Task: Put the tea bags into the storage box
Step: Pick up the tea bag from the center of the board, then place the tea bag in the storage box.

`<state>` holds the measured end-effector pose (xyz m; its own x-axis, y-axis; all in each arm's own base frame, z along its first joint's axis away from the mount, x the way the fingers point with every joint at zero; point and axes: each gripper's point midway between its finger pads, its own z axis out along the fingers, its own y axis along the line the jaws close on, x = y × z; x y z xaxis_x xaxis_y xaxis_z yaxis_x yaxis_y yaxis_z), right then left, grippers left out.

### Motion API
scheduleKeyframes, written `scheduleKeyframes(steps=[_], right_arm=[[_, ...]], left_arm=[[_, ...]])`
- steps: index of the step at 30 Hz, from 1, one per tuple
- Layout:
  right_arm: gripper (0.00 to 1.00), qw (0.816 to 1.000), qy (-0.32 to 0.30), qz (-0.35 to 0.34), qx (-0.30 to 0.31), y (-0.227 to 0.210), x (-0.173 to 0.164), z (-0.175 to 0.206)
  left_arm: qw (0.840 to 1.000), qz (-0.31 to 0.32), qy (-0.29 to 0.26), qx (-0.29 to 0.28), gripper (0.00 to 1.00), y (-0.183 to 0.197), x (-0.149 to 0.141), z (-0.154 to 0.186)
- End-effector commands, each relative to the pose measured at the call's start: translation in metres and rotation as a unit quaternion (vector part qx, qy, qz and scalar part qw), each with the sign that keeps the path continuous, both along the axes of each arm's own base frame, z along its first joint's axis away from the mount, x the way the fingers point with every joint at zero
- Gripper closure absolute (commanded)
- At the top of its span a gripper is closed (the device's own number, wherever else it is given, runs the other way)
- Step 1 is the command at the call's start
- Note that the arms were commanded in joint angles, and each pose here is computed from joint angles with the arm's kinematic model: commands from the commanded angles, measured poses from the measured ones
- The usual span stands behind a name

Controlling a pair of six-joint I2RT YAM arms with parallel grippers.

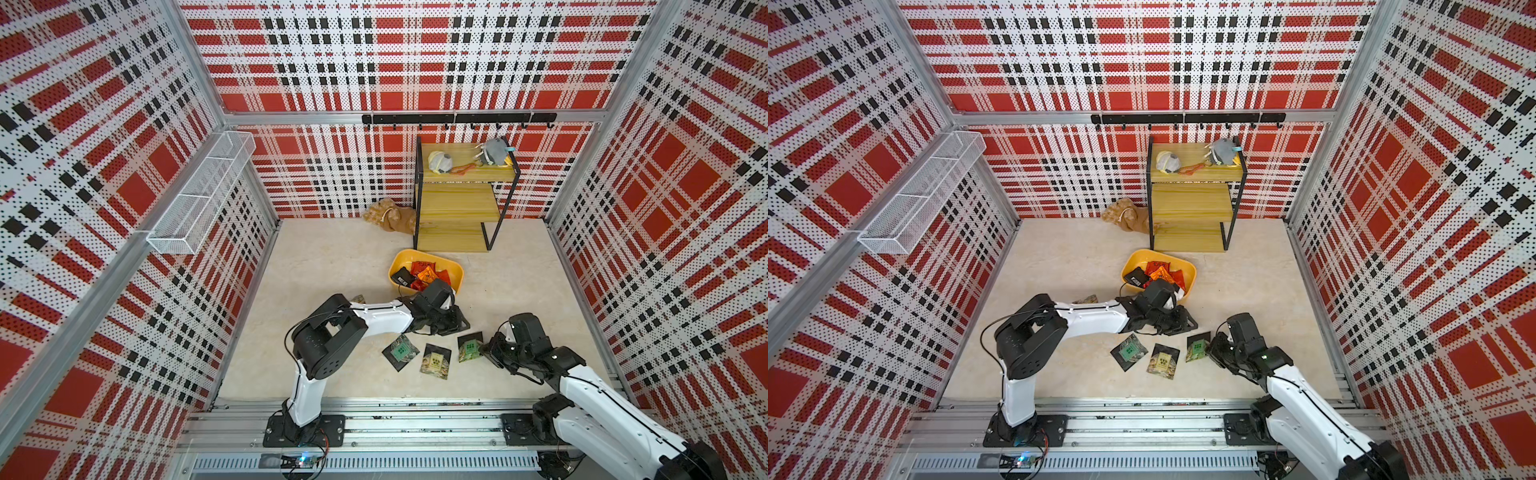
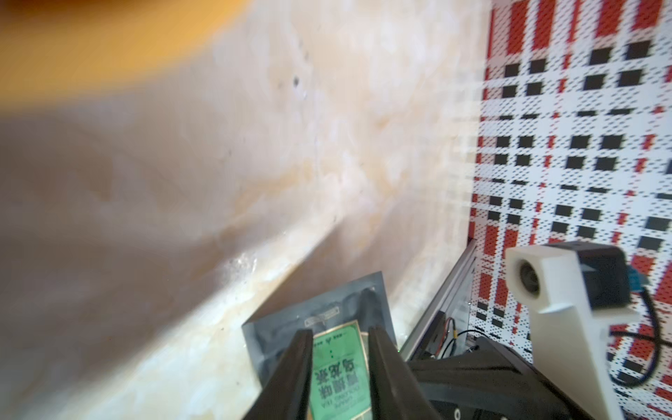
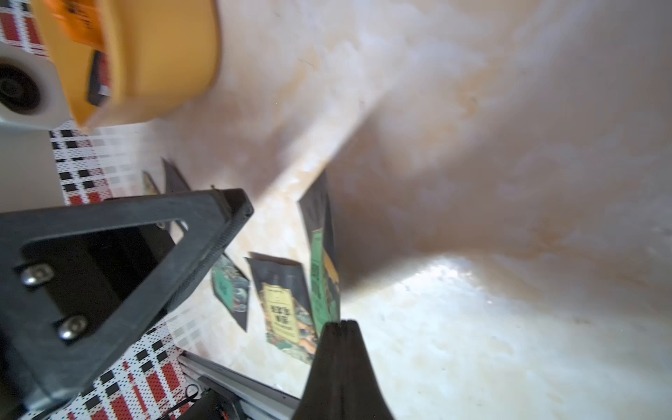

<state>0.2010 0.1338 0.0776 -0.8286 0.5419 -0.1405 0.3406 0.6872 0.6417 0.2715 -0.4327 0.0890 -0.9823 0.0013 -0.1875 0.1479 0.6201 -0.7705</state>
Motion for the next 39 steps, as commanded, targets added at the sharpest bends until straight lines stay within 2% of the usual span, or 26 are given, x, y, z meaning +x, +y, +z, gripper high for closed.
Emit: scheduleKeyframes(steps=[1, 6, 12, 18, 22, 23, 25, 26, 30, 34, 37, 39], right_arm=[[1.00, 0.999, -0.035, 0.011, -0.016, 0.002, 0.019, 0.030], [1.00, 0.996, -0.078, 0.038, -0.029, 0.016, 0.056, 0.075], [1.00, 0.990, -0.113, 0.082, -0.028, 0.048, 0.117, 0.108], [1.00, 0.987, -0.111, 0.113, -0.027, 0.076, 0.167, 0.098], [0.99, 0.987, -0.098, 0.124, -0.027, 0.088, 0.191, 0.085], [0.91, 0.987, -0.095, 0.123, -0.030, 0.089, 0.195, 0.081], [0.65, 0.988, -0.088, 0.119, -0.042, 0.087, 0.200, 0.073], [0.56, 0.988, -0.085, 0.119, -0.047, 0.086, 0.202, 0.070], [0.32, 0.988, -0.086, 0.117, -0.057, 0.084, 0.205, 0.073], [0.17, 0.985, -0.096, 0.110, -0.093, 0.074, 0.201, 0.088], [0.12, 0.982, -0.100, 0.123, -0.107, 0.076, 0.193, 0.098], [0.10, 0.980, -0.098, 0.152, -0.089, 0.095, 0.182, 0.100]], left_arm=[[0.998, 0.023, -0.058, -0.016, 0.66, 0.024, 0.022, 0.058], [0.993, 0.085, -0.080, 0.001, 0.61, 0.084, 0.040, 0.077], [0.984, 0.146, -0.080, 0.068, 0.57, 0.159, 0.047, 0.056], [0.971, 0.203, -0.071, 0.101, 0.57, 0.217, 0.048, 0.034], [0.968, 0.217, -0.066, 0.107, 0.57, 0.235, 0.046, 0.027], [0.967, 0.221, -0.064, 0.110, 0.57, 0.239, 0.045, 0.024], [0.964, 0.226, -0.063, 0.122, 0.57, 0.245, 0.043, 0.018], [0.963, 0.228, -0.059, 0.129, 0.57, 0.248, 0.040, 0.013], [0.961, 0.233, -0.031, 0.144, 0.57, 0.254, 0.027, -0.009], [0.956, 0.254, -0.018, 0.147, 0.56, 0.263, 0.017, -0.016], [0.955, 0.262, -0.018, 0.138, 0.55, 0.265, 0.011, -0.017], [0.956, 0.262, -0.017, 0.129, 0.55, 0.265, 0.008, -0.021]])
